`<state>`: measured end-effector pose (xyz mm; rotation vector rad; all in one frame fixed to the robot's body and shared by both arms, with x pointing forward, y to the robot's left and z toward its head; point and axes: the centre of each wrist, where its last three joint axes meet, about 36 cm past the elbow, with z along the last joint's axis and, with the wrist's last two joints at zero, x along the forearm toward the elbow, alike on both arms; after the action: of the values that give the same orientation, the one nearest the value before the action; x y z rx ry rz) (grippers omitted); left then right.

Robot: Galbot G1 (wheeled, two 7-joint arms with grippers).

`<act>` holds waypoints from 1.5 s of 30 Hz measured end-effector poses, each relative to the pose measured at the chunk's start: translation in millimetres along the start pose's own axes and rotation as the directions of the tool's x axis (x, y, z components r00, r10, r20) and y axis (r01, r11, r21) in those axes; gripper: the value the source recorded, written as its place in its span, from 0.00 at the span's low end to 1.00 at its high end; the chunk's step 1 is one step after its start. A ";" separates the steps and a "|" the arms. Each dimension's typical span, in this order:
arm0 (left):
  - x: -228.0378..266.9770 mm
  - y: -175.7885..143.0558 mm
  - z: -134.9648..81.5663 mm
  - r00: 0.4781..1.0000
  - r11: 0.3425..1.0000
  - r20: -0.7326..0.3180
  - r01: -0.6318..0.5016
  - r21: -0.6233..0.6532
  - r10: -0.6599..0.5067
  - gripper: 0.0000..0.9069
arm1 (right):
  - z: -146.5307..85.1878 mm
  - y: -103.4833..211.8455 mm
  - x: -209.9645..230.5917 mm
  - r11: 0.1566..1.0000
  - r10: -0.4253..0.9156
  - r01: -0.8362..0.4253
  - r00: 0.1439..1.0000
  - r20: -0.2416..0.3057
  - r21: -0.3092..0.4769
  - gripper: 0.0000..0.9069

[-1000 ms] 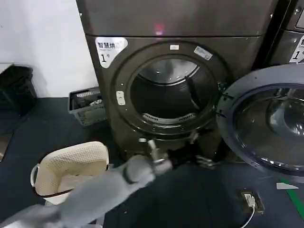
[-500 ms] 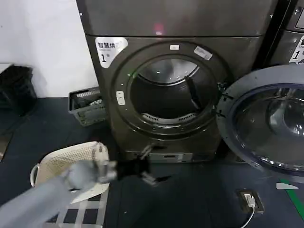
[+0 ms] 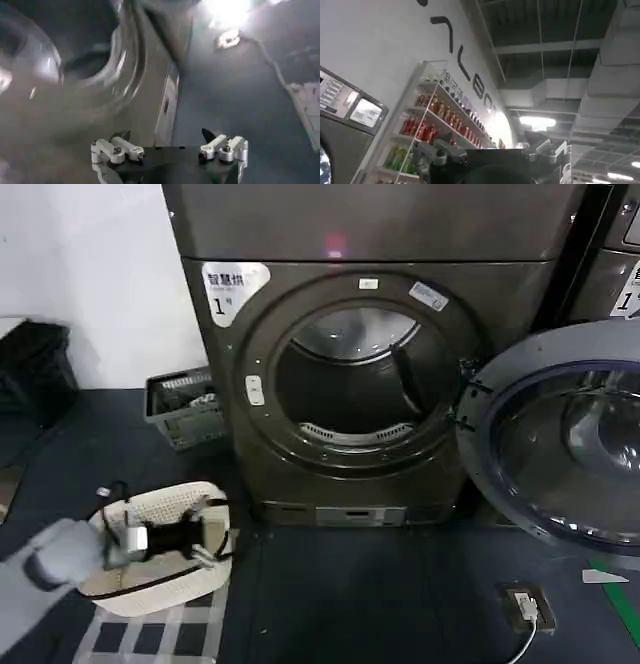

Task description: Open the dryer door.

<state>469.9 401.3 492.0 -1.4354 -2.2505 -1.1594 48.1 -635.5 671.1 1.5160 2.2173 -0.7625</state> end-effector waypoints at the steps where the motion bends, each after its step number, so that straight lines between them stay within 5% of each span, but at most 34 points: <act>1: 6.1 2.0 4.3 0.999 1.000 -0.049 0.011 0.008 -0.011 1.00 | -0.3 -0.4 -0.1 1.000 0.001 -0.001 1.000 0.001 0.001 1.00; 7: 32.4 12.1 20.0 0.967 0.997 -0.255 0.031 0.075 -0.011 1.00 | -1.1 2.4 2.7 1.000 -0.007 0.007 1.000 0.002 0.010 1.00; 17: 53.0 16.5 52.6 0.896 0.993 -0.444 0.075 0.090 -0.027 1.00 | -3.8 11.1 10.4 1.000 -0.026 0.026 1.000 0.006 0.000 1.00; 45: 50.3 15.4 64.5 0.826 0.996 -0.564 0.061 0.063 -0.015 1.00 | -9.0 12.0 10.3 1.000 -0.020 0.020 1.000 0.023 0.001 1.00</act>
<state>471.6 484.2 485.4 -0.8589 -1.8787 -1.2824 55.6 -619.0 669.7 1.4792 2.2190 -0.7828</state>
